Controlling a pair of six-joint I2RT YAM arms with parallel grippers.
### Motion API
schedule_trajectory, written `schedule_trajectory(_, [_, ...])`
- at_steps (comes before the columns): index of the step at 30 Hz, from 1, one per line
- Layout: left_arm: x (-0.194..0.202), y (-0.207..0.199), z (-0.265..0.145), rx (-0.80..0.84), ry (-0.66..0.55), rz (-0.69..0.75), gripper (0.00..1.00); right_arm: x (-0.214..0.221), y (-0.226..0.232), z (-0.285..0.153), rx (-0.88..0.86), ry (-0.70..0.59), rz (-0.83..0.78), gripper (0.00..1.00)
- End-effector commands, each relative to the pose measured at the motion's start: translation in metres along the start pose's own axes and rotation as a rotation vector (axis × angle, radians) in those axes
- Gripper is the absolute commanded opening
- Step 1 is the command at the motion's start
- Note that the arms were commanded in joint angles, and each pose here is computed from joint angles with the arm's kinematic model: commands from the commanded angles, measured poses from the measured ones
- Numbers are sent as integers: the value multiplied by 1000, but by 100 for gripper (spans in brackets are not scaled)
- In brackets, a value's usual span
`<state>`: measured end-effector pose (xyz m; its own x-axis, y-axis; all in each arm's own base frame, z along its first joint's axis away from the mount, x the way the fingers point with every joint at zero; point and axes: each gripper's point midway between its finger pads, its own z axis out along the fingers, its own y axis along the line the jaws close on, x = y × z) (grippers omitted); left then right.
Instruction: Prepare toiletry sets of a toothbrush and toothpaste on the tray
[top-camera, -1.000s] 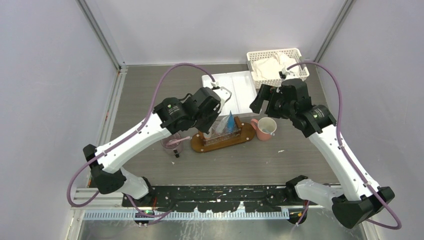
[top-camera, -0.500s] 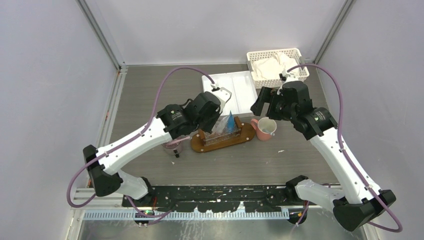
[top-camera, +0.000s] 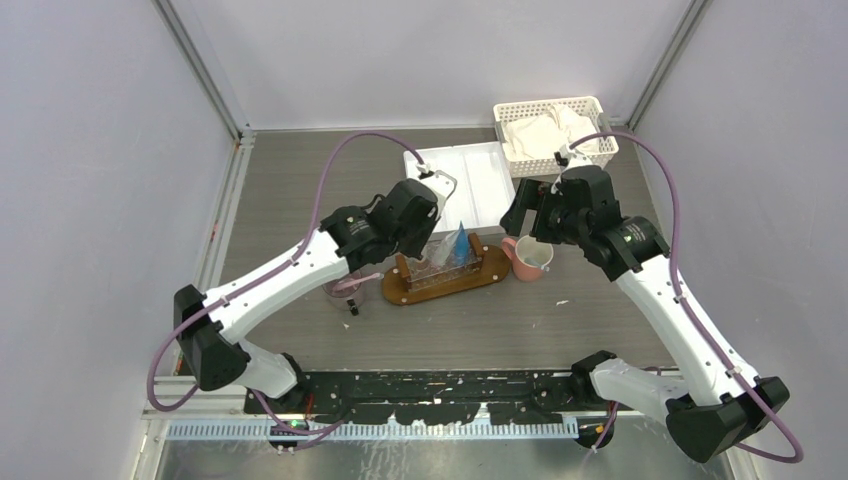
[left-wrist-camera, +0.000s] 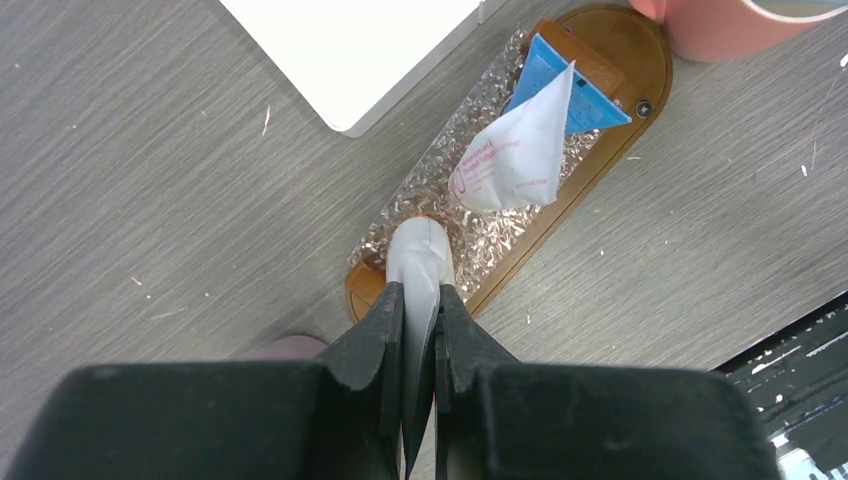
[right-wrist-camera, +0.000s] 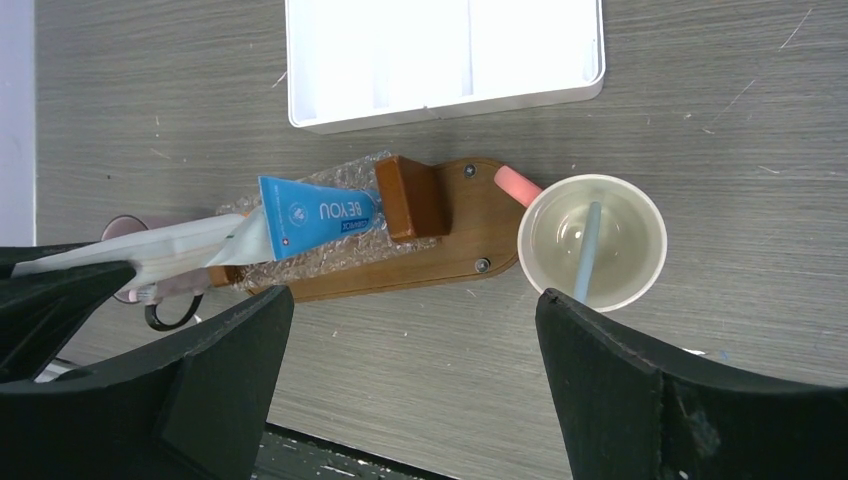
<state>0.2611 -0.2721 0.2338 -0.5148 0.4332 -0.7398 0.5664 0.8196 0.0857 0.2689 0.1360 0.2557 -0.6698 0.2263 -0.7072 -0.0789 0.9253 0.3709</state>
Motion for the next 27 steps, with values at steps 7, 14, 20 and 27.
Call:
schedule_trajectory(7, [-9, -6, 15, 28, -53, -36, 1, -5, 0, 2, -19, -38, -15, 97])
schedule_trajectory(14, [-4, -8, 18, 37, -37, -45, 1, -3, -1, 4, -15, -36, -17, 97])
schedule_trajectory(20, [3, -9, 26, 33, -22, -56, 1, 0, 5, 4, -49, -18, -16, 97])
schedule_trajectory(27, [11, -12, 35, 37, -9, -74, 4, -1, 9, 4, -66, -16, -11, 97])
